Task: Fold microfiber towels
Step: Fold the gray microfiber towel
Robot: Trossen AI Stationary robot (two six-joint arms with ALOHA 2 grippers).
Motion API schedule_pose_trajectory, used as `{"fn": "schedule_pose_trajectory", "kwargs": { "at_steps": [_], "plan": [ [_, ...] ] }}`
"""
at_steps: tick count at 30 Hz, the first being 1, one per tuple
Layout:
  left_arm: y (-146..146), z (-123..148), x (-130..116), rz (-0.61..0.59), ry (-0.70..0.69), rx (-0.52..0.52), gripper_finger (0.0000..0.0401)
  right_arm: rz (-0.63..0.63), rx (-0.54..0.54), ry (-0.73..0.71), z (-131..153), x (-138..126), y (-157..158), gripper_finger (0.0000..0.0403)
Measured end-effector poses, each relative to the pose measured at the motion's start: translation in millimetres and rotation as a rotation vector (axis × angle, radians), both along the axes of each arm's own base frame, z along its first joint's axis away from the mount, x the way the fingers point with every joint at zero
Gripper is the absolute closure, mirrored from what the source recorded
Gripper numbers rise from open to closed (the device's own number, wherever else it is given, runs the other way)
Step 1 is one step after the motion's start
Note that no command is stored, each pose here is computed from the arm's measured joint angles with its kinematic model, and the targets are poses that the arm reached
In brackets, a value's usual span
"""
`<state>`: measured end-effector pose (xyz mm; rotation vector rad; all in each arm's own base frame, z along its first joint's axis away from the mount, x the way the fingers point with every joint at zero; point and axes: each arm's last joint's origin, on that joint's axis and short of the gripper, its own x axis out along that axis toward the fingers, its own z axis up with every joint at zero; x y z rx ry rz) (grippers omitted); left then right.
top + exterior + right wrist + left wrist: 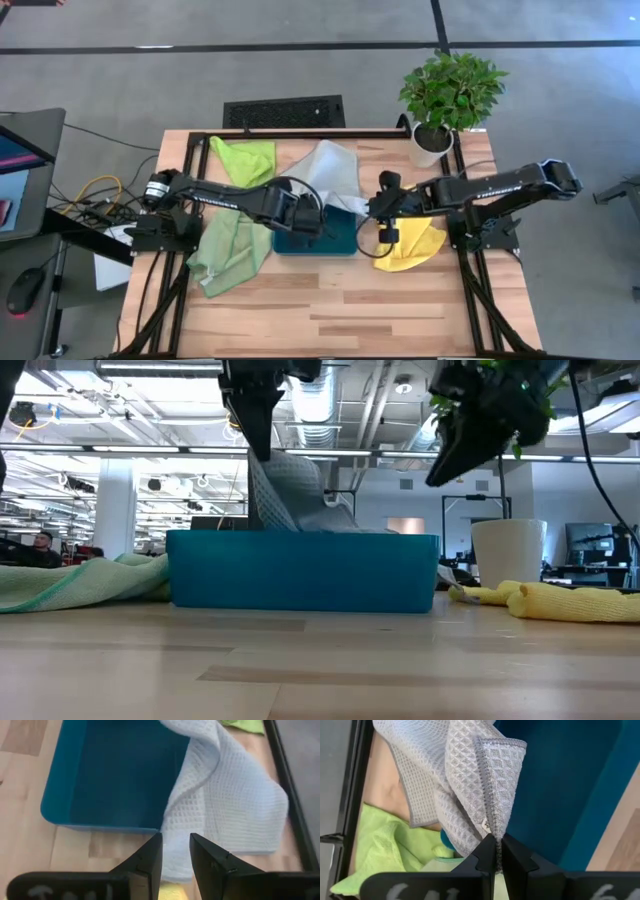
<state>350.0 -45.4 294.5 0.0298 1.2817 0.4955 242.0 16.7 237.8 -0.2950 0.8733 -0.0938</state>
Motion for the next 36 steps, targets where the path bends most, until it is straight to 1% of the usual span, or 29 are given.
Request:
{"fn": "schedule_pose_trajectory", "kwargs": {
  "at_steps": [8,12,17,19,22,24,26,29,33,36],
  "plan": [
    [-2,0,0,0.022,-0.016,-0.007,0.0388,0.000,0.015,-0.034,-35,-7,2,0.0282],
    [-2,0,1,0.024,-0.028,-0.009,0.0388,0.000,0.019,-0.069,-47,-10,2,0.0282],
    [-3,0,1,0.032,-0.034,-0.011,0.0388,-0.010,0.030,-0.066,-62,-11,1,0.0282],
    [-3,0,1,0.033,-0.035,-0.012,0.0388,-0.017,0.030,-0.035,-70,-14,0,0.0282],
    [-3,0,2,0.033,-0.038,-0.012,0.0388,-0.032,0.027,-0.036,-78,-6,-1,0.0282],
    [-3,0,3,0.033,-0.045,-0.014,0.0388,-0.059,-0.002,-0.001,-85,-6,-3,0.0282],
    [-3,0,3,0.032,-0.050,-0.015,0.0388,-0.080,-0.024,-0.017,-91,1,-4,0.0282],
    [-3,0,3,0.031,-0.050,-0.015,0.0388,-0.123,-0.084,0.003,-100,3,-5,0.0282],
    [-3,0,3,0.029,-0.049,-0.015,0.0388,-0.178,-0.174,-0.013,-101,5,-3,0.0282],
    [-3,0,3,0.029,-0.049,-0.014,0.0388,-0.195,-0.198,-0.016,-101,4,-2,0.0282]
  ]
}}
